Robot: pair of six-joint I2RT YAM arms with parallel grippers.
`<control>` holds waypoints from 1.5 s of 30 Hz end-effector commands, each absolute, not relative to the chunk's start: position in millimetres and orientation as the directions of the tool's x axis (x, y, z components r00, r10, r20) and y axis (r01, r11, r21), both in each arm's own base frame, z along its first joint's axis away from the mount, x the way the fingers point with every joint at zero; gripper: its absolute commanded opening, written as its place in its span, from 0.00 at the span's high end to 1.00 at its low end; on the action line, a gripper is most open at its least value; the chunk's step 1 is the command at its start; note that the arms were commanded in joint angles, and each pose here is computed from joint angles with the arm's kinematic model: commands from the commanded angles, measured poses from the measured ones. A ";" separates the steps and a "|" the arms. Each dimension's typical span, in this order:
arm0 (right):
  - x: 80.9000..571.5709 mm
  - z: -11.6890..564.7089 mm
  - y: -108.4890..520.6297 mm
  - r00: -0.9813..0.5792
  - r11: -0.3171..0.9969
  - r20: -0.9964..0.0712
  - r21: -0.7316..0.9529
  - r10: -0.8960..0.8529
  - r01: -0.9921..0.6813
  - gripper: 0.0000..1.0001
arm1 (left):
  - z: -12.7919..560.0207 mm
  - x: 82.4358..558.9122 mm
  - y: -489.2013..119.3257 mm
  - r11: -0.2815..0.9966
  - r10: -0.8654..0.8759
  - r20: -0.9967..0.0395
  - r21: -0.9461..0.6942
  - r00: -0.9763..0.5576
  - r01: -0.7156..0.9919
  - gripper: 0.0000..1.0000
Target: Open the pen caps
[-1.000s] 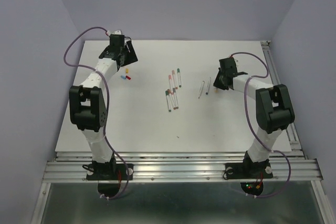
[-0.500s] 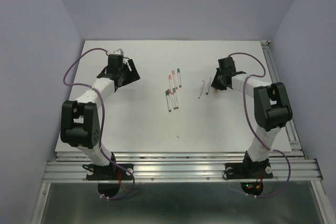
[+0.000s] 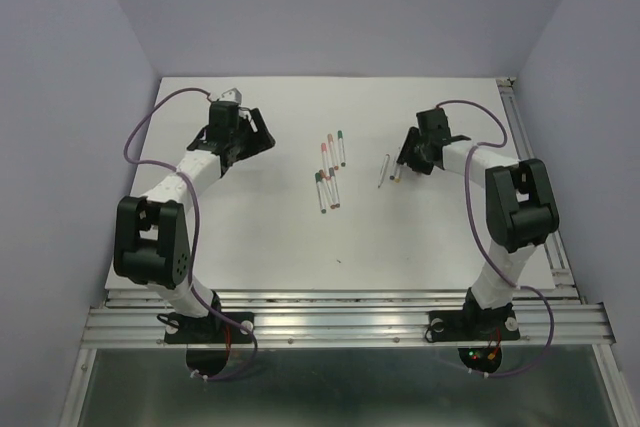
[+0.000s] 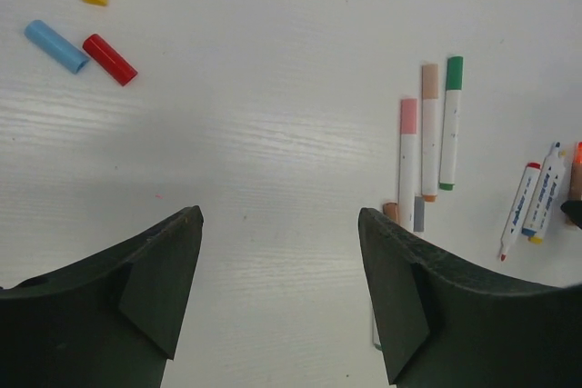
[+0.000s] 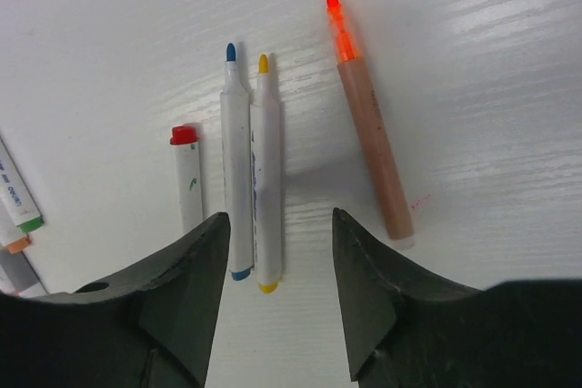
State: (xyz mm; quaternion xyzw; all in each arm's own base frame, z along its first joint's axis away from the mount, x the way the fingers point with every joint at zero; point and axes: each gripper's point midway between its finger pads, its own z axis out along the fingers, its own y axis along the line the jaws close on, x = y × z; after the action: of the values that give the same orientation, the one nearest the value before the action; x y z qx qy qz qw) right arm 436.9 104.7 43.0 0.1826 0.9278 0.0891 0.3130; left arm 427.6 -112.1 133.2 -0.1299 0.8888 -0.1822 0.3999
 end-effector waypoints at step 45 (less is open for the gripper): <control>340.3 133.3 75.6 -0.537 0.855 -0.666 0.426 0.517 0.295 0.00 | 33.0 394.2 -245.8 0.994 -0.027 -0.533 -0.101 -0.845 0.032 0.34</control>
State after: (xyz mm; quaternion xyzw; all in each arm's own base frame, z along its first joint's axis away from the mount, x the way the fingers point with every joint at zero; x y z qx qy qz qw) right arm 343.3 82.5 133.3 0.2344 0.8706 0.1422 0.4084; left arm 388.9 -243.0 32.2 0.0008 0.9591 -0.0674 0.2750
